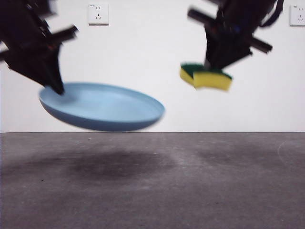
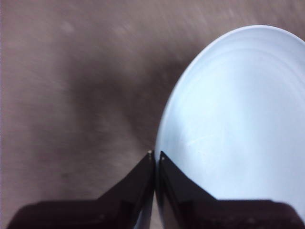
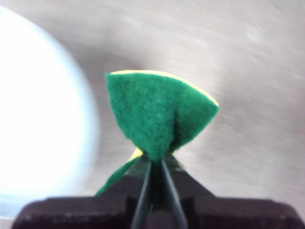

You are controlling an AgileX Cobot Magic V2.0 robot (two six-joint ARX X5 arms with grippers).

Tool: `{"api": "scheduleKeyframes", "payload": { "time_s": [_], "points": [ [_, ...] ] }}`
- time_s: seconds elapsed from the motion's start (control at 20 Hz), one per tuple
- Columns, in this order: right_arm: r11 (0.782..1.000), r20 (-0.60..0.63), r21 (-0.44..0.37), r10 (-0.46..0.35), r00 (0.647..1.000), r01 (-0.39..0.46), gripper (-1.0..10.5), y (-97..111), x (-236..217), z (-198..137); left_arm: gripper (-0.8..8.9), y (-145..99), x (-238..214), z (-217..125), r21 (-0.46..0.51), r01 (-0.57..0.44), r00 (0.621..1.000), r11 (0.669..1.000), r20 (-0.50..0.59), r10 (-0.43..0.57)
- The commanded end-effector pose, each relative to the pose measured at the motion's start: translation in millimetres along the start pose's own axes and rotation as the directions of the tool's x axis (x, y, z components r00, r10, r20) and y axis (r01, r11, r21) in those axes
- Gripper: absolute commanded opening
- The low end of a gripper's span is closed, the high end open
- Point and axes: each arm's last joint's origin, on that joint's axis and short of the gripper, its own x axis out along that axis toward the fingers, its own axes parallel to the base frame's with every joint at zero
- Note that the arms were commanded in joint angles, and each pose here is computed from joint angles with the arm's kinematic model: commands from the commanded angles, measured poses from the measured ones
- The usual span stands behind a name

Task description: Pick up the plate,pick up the cloth,clean the plate with the cloth

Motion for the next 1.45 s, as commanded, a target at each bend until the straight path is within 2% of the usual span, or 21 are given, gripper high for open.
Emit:
{"api": "scheduleKeyframes", "payload": {
  "time_s": [0.05,0.25,0.45,0.6,0.65,0.75,0.85,0.95,1.0,1.05,1.15,1.3,1.4,1.45],
  "points": [
    [0.999,0.009,-0.014,0.048,0.999,-0.048,-0.2,16.6,-5.4,-2.0,-0.08,-17.0,13.4,-2.2,0.024,0.065,0.998,0.998,-0.028,-0.064],
    [0.991,-0.018,-0.075,0.112,0.994,-0.113,-0.2,47.1,8.3,-6.8,-0.08,-49.5,14.5,-2.1,0.062,0.171,0.985,0.983,0.003,-0.172],
    [0.975,-0.092,-0.124,0.172,0.981,-0.183,-0.2,82.3,36.1,-19.3,-0.08,-62.6,13.9,-2.3,0.068,0.203,0.979,0.977,0.021,-0.205],
    [0.961,-0.196,-0.171,0.183,0.963,-0.217,-0.2,106.9,56.3,-37.4,-0.08,-63.0,13.9,-1.7,0.069,0.203,0.978,0.977,0.027,-0.205],
    [0.962,-0.231,-0.194,0.145,0.962,-0.192,-0.2,112.1,59.2,-44.3,-0.08,-63.0,13.9,-1.7,0.069,0.203,0.978,0.977,0.027,-0.205],
    [0.954,-0.293,-0.283,0.012,0.956,-0.099,-0.2,115.5,58.4,-56.9,-0.08,-62.7,13.9,-1.8,0.069,0.203,0.978,0.977,0.026,-0.205],
    [0.934,-0.324,-0.356,-0.138,0.936,0.014,-0.2,110.2,54.5,-64.0,-0.08,-62.2,13.9,-2.0,0.067,0.202,0.979,0.977,0.023,-0.204],
    [0.885,-0.28,-0.419,-0.337,0.899,0.201,-0.2,94.4,48.2,-61.8,-0.08,-61.9,14.0,-3.1,0.066,0.203,0.979,0.977,0.011,-0.204],
    [0.857,-0.233,-0.43,-0.41,0.882,0.285,-0.2,85.7,45.9,-56.8,-0.08,-61.8,14.0,-3.9,0.064,0.204,0.979,0.977,0.002,-0.205],
    [0.839,-0.184,-0.42,-0.451,0.874,0.345,-0.2,78.0,44.0,-50.2,-0.08,-61.9,14.0,-4.9,0.063,0.206,0.978,0.976,-0.008,-0.206],
    [0.858,-0.109,-0.347,-0.438,0.892,0.379,-0.2,66.1,44.6,-36.5,-0.08,-62.7,13.9,-6.3,0.062,0.239,0.971,0.969,-0.028,-0.237],
    [0.906,-0.042,-0.264,-0.355,0.934,0.332,-0.2,56.7,47.5,-22.6,-0.08,-64.1,13.5,-6.6,0.059,0.287,0.958,0.956,-0.04,-0.285],
    [0.953,-0.013,-0.215,-0.22,0.975,0.212,-0.2,53.0,50.2,-14.3,-0.08,-65.0,13.2,-5.6,0.06,0.312,0.95,0.948,-0.034,-0.31],
    [0.97,-0.004,-0.199,-0.144,0.99,0.14,-0.2,53.5,51.4,-11.6,-0.08,-65.5,13.1,-4.7,0.062,0.323,0.946,0.944,-0.027,-0.322]
  ]
}}
